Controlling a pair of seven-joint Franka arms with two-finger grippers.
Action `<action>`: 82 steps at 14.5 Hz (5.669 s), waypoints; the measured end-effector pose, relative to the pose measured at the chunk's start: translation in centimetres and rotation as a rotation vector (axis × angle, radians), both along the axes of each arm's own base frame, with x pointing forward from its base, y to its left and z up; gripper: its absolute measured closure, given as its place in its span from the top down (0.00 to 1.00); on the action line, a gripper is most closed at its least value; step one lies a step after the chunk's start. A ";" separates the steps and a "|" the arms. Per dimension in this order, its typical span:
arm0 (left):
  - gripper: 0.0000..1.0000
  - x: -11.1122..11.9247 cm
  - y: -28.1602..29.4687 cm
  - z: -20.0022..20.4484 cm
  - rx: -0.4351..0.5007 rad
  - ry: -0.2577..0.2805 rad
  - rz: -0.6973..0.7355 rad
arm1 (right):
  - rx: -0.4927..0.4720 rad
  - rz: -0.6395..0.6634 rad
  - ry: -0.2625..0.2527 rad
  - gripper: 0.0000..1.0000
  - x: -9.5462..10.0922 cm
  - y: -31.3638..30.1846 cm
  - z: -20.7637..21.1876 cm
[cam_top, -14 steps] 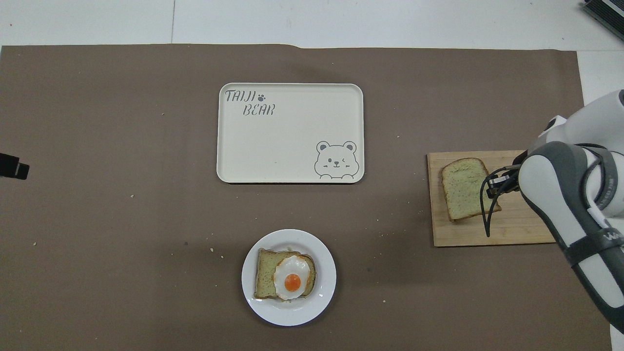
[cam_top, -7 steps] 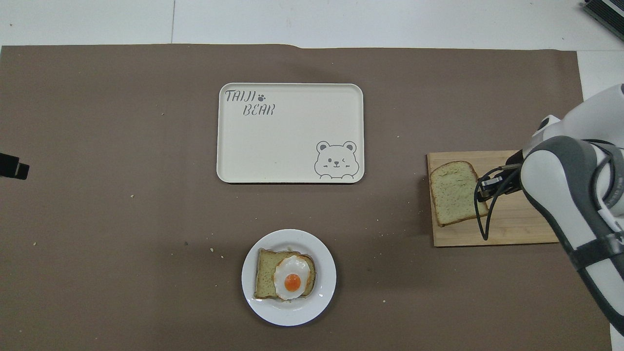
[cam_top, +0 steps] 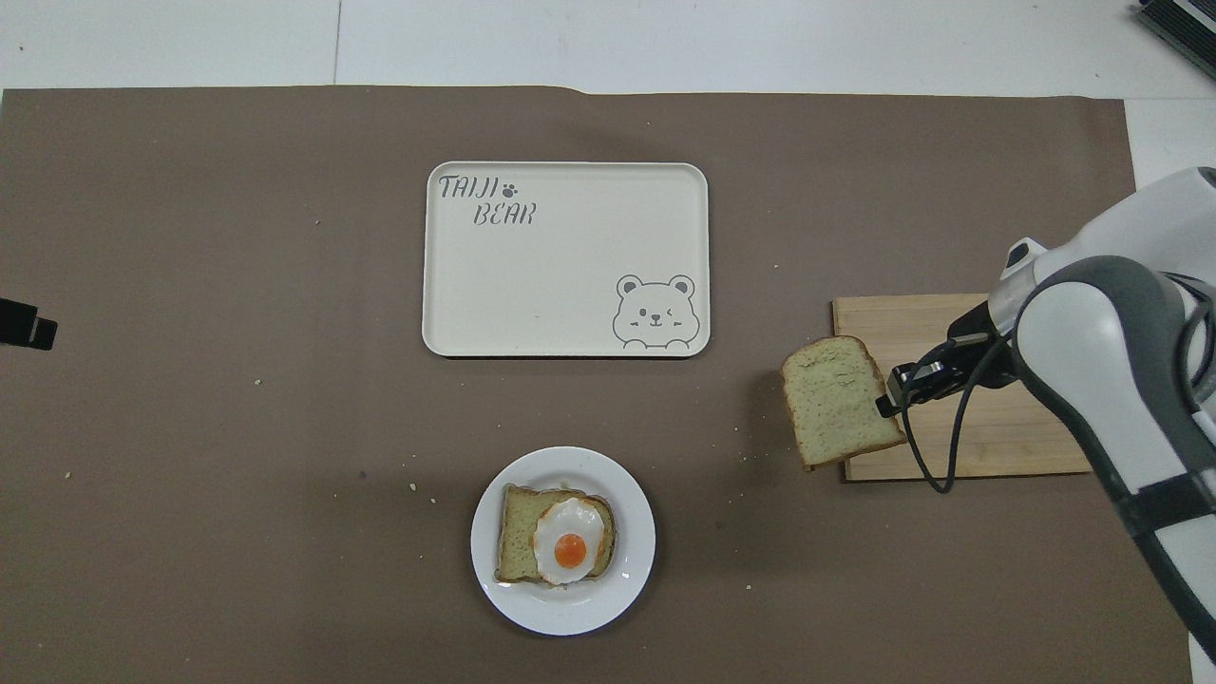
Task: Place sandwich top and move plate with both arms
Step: 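Carry the bread slice over the egg and lower it onto the plate, then open the right gripper and withdraw it while the left gripper reaches the plate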
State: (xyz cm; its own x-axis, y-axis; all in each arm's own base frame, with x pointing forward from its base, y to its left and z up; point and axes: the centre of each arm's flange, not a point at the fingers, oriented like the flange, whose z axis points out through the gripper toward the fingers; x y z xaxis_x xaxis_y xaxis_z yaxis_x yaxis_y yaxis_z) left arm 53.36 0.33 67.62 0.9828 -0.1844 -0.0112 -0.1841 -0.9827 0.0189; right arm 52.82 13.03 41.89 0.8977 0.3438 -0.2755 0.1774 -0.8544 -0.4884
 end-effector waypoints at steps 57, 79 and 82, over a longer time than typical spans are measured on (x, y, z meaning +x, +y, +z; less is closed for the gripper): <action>1.00 -1.8 0.5 -0.2 -0.002 0.104 0.010 | -0.432 -0.502 -0.439 1.00 6.2 -11.1 11.2; 1.00 -4.5 -11.7 -8.2 -0.339 0.128 -0.059 | -0.482 -0.379 -0.387 1.00 1.1 -16.2 21.7; 1.00 -5.6 -11.7 -16.3 -0.395 0.087 -0.009 | -0.479 -0.344 -0.379 1.00 0.9 -16.2 21.6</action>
